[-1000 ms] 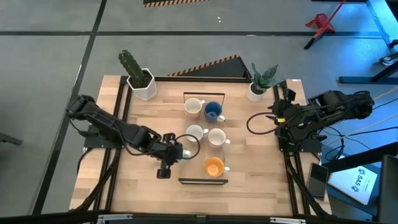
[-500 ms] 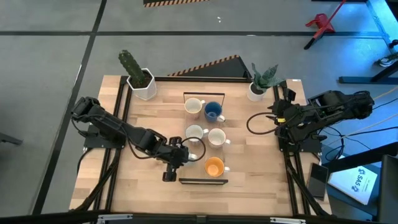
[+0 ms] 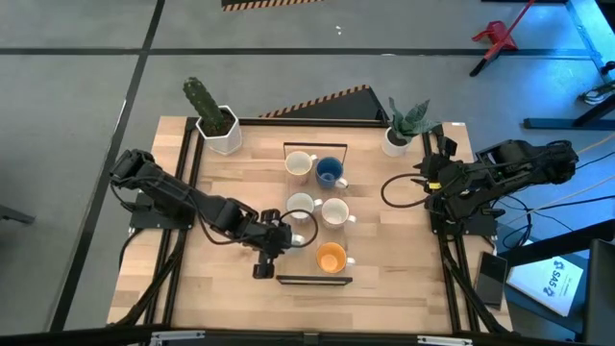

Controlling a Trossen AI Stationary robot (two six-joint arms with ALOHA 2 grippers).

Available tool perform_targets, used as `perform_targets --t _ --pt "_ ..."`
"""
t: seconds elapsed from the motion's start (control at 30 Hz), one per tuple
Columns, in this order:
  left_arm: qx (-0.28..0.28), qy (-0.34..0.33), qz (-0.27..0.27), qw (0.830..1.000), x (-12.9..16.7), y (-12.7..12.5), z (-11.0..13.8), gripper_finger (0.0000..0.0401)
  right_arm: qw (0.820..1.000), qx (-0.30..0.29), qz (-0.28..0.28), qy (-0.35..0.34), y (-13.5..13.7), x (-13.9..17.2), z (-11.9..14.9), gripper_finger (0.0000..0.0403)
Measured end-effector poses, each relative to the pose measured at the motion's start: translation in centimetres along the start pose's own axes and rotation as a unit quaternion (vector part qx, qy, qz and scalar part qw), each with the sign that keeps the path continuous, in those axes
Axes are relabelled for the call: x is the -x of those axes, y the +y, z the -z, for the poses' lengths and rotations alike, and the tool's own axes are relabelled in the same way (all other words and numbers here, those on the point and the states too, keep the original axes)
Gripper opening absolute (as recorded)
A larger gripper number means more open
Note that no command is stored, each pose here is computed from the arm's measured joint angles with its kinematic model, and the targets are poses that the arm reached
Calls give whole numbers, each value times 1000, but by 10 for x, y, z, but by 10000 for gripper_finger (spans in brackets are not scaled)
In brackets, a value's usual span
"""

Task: Place coffee mugs
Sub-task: Put the green and white mug on the shelf

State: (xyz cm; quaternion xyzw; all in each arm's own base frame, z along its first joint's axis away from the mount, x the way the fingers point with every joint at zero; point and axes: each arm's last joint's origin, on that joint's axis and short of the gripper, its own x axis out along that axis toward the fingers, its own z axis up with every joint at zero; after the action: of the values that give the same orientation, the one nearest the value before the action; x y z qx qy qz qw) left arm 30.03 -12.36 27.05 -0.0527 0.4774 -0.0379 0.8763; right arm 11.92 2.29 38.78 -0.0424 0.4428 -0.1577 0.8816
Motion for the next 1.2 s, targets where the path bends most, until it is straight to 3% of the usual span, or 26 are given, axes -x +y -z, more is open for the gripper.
perform_targets --t 0.3,0.63,0.9,1.2 --pt "-3 30 16 999 -19 -4 3 17 1000 0 0 0 0 0 0 150" --pt "4 22 -1 1000 -13 -5 -3 18 1000 0 0 0 0 0 0 150" --pt "-8 5 9 1000 -10 -7 -8 67 1000 0 0 0 0 0 0 150" --pt "-8 -17 25 999 -10 -10 -13 74 1000 0 0 0 0 0 0 150"
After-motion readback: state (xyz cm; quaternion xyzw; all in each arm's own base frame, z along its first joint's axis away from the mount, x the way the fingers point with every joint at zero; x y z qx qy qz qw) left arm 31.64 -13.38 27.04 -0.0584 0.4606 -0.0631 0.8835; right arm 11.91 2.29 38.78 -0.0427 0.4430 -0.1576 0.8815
